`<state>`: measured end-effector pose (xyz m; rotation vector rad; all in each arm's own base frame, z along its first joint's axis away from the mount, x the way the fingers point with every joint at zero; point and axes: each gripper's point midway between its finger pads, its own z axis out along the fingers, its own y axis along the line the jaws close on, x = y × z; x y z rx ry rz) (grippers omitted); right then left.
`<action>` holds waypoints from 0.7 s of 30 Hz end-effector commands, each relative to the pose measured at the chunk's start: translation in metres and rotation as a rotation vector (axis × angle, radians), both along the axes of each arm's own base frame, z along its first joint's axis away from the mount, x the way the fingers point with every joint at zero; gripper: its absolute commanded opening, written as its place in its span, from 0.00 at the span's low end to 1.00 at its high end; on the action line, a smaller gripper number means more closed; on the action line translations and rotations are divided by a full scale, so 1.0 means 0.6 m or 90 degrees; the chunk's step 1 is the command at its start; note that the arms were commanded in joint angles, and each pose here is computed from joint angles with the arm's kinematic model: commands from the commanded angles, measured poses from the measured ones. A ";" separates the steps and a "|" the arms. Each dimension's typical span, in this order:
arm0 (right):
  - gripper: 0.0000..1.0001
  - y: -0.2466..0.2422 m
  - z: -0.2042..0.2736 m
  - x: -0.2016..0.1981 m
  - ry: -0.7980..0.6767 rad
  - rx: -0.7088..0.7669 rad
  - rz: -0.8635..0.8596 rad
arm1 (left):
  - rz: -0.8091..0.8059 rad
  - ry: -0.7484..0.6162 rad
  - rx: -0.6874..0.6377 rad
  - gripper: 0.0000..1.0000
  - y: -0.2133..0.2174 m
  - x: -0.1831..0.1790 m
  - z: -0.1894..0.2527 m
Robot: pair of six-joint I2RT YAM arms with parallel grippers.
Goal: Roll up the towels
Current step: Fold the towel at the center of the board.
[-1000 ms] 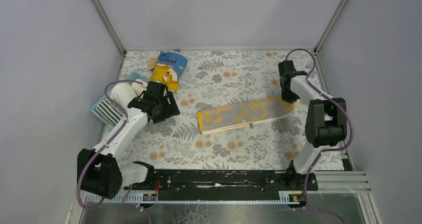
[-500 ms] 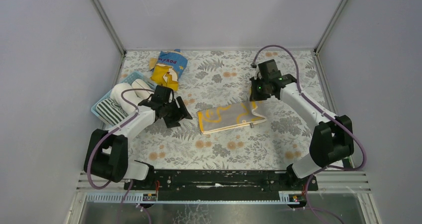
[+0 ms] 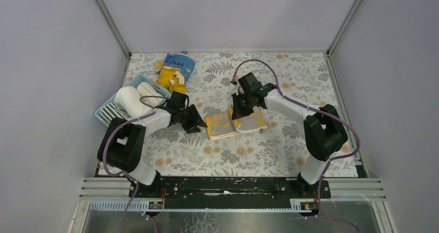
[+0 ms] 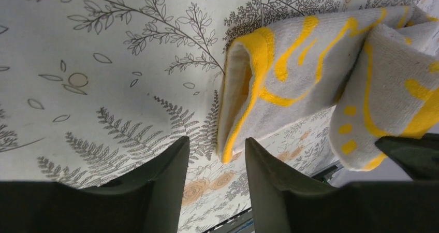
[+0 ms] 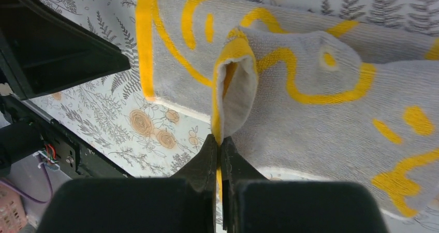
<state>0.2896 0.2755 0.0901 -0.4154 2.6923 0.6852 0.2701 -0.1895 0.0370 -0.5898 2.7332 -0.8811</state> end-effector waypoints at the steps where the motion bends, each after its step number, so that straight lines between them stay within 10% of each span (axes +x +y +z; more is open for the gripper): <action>1: 0.01 0.059 0.041 0.011 -0.014 0.054 0.006 | -0.002 -0.027 -0.033 0.39 -0.024 0.021 0.003; 9: 0.02 0.100 0.048 0.007 -0.014 0.052 0.023 | -0.002 -0.001 -0.022 0.18 -0.027 0.008 -0.030; 21: 0.05 0.138 -0.009 0.000 0.024 0.037 0.017 | -0.005 0.002 -0.004 0.16 -0.029 0.001 -0.042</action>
